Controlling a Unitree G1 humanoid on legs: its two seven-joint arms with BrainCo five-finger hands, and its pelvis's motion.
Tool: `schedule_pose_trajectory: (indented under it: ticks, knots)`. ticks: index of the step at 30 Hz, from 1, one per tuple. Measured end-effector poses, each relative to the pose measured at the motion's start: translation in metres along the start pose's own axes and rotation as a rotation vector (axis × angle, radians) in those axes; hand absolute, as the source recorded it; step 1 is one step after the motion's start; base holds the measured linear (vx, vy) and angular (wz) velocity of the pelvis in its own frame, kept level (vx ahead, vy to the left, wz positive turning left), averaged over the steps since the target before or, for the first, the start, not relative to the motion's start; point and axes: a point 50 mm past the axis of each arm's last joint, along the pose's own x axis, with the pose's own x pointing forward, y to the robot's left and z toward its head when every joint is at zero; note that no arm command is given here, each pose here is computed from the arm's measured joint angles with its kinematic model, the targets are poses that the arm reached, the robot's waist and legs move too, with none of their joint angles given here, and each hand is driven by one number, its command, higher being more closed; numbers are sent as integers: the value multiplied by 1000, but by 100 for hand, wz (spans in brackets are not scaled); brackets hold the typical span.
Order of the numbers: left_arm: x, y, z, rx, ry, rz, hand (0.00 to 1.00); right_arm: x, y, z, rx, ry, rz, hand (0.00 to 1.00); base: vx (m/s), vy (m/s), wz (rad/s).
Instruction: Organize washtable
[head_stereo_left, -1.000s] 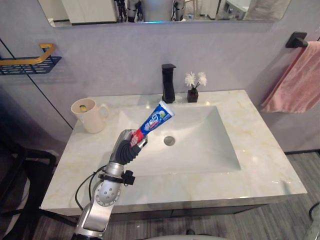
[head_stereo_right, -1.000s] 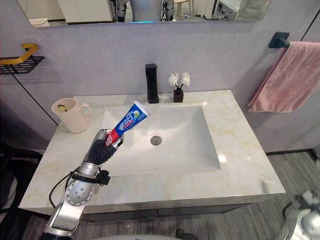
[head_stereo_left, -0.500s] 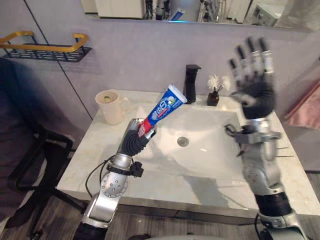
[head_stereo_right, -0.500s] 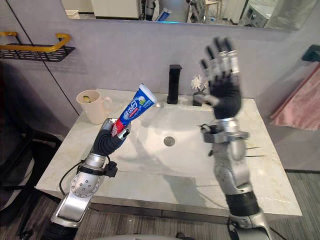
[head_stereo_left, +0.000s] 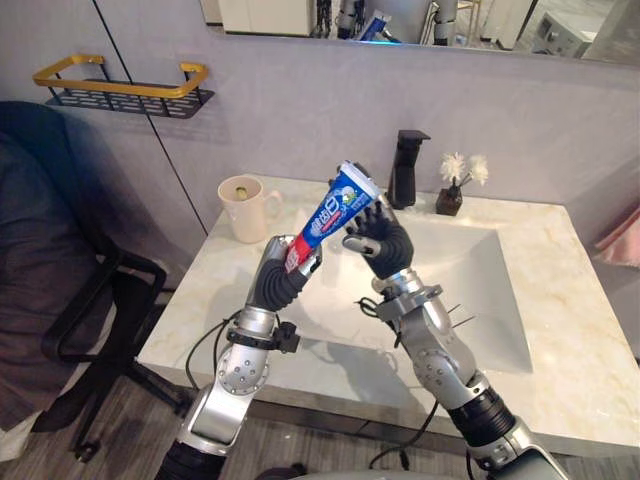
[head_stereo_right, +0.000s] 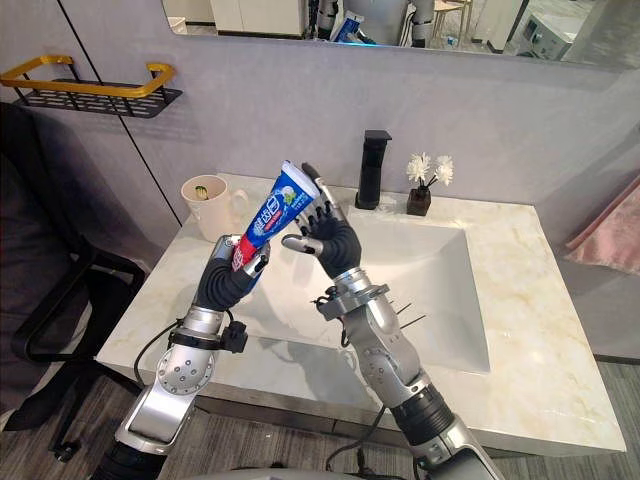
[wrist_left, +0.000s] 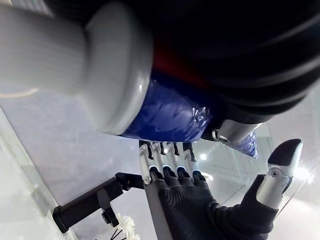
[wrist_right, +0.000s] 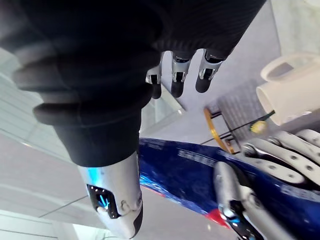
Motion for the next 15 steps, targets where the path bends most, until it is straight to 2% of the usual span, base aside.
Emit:
schedule_pose_trajectory:
  ticks: [3, 4, 15]
  knots:
    - [0, -14, -2, -21, 6, -60, 100, 5, 7, -5, 8, 18, 32, 0, -56, 3, -1]
    - [-1, -19, -3, -26, 11, -84, 100, 9, 13, -6, 9, 22, 61, 100, -59, -3, -1]
    - [0, -37, -16, -52, 65, -142, 100, 11, 3, -15, 6, 69, -3, 100, -4, 0, 0]
